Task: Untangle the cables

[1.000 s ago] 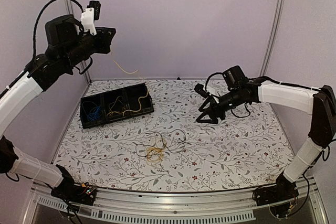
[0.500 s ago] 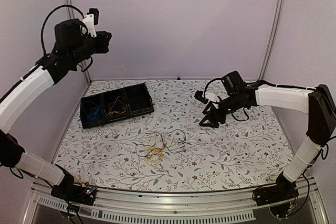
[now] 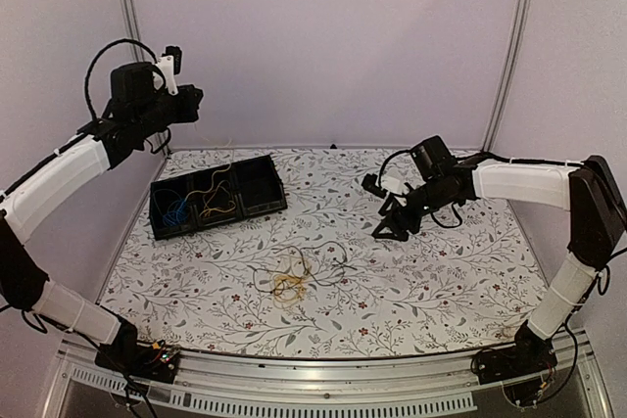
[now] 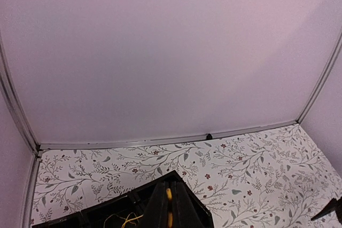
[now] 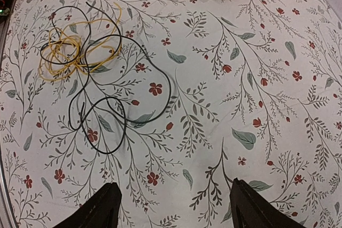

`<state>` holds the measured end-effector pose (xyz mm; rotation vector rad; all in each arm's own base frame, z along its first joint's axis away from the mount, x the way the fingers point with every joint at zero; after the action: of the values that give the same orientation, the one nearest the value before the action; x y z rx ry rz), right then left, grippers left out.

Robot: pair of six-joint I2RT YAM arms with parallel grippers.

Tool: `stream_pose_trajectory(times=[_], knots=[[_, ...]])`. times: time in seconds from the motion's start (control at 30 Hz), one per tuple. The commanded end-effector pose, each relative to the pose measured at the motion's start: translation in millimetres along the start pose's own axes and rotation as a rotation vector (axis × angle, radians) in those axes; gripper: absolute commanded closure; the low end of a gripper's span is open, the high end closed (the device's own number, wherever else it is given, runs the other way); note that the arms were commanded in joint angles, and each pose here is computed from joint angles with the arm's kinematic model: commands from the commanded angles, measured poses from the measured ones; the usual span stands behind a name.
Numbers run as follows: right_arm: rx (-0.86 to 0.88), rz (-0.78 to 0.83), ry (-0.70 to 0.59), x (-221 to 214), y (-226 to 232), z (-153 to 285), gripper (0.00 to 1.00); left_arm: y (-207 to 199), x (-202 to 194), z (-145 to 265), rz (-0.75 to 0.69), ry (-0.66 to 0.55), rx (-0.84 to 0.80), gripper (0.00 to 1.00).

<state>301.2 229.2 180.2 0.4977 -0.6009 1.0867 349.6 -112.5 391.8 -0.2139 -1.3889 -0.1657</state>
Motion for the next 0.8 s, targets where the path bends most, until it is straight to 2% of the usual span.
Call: stream_pose_trajectory(times=[0.0,0.23,0.6,0.77], knots=[[-0.004,0.002,0.018,-6.0,-2.2,-4.8,0.26,13.2,-9.1,-1.9,0.027,-0.013,0.010,1.00],[-0.005,0.003,0.033,-8.6,-2.9,-7.0,0.25,19.7,-47.0,-3.3,0.055,0.056,0.037,1.00],[0.000,0.008,0.040,-9.7,-2.7,-7.9,0.25,47.7,-77.1,26.4,0.029,0.166,0.214,1.00],[0.007,0.009,0.042,-10.0,-2.2,-8.2,0.25,56.6,-95.9,24.2,0.038,0.242,0.222,1.00]])
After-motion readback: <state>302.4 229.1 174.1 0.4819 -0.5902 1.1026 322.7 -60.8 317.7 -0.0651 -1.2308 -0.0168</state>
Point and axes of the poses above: each gripper's point midway between its finger pads, its own z axis back along the fingers, its own y axis along the line the jaws close on, x = y × z, the point moved 9 cm from there along z, back along the fingers, and after that the axes turned 6 degrees about -z, right-handed, at the moved point
